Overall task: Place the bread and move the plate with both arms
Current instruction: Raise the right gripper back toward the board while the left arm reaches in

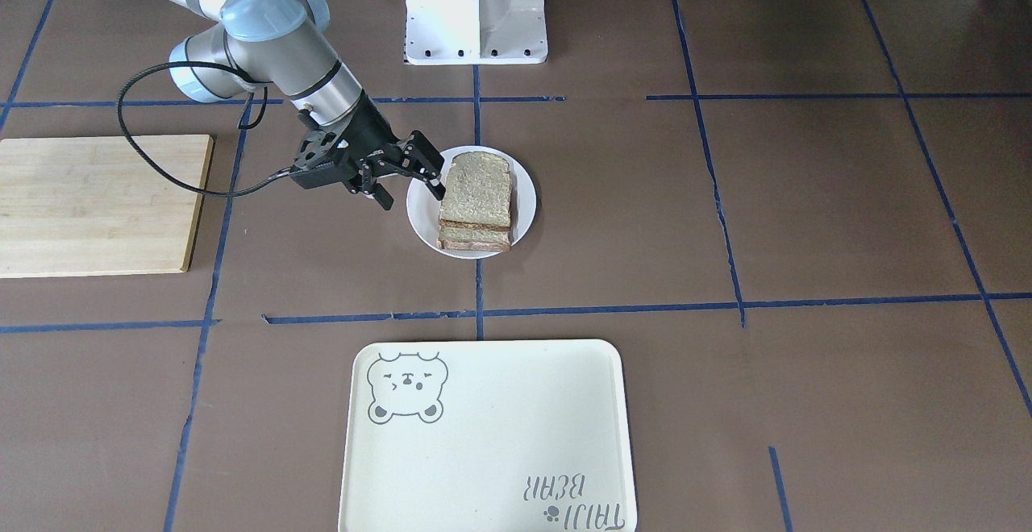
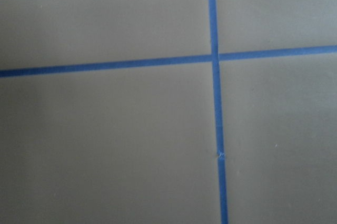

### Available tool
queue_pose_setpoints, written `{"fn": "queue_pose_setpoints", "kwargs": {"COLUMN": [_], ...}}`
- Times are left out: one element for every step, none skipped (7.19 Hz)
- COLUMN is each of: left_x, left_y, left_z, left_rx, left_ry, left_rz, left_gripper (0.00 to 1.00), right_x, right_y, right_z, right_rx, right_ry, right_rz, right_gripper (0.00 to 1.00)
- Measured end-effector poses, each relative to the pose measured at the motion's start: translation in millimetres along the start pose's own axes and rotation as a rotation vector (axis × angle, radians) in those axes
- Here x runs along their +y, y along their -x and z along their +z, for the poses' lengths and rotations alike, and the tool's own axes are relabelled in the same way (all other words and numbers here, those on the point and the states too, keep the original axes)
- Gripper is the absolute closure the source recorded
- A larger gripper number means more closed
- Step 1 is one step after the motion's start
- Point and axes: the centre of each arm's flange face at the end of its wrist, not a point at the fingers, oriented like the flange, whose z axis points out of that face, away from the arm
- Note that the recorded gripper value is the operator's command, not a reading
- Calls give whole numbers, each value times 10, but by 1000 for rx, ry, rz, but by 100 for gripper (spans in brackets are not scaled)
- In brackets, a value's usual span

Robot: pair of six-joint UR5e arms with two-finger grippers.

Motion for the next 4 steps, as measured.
{"fn": "queue_pose_setpoints", "kwargs": {"left_x": [-106,-191,-274,-377], "left_y": [-262,-571,-912,-1329], "left_z": [80,173,233,274], "left_rx": [20,57,112,182], "left_ry": [-46,-91,-134,-168], "left_rz": [0,-19,-54,-105], "left_gripper": [0,0,0,0], "right_x": [-149,-249,-354,-500], "right_y": [19,36,14,-64], "right_z": [-177,-365,-554,-737], "right_rx": [66,150,243,328], "right_ry": [-7,-5,4,16], "right_rz": [-38,-100,-165,-231], "right_gripper": [0,0,0,0]}}
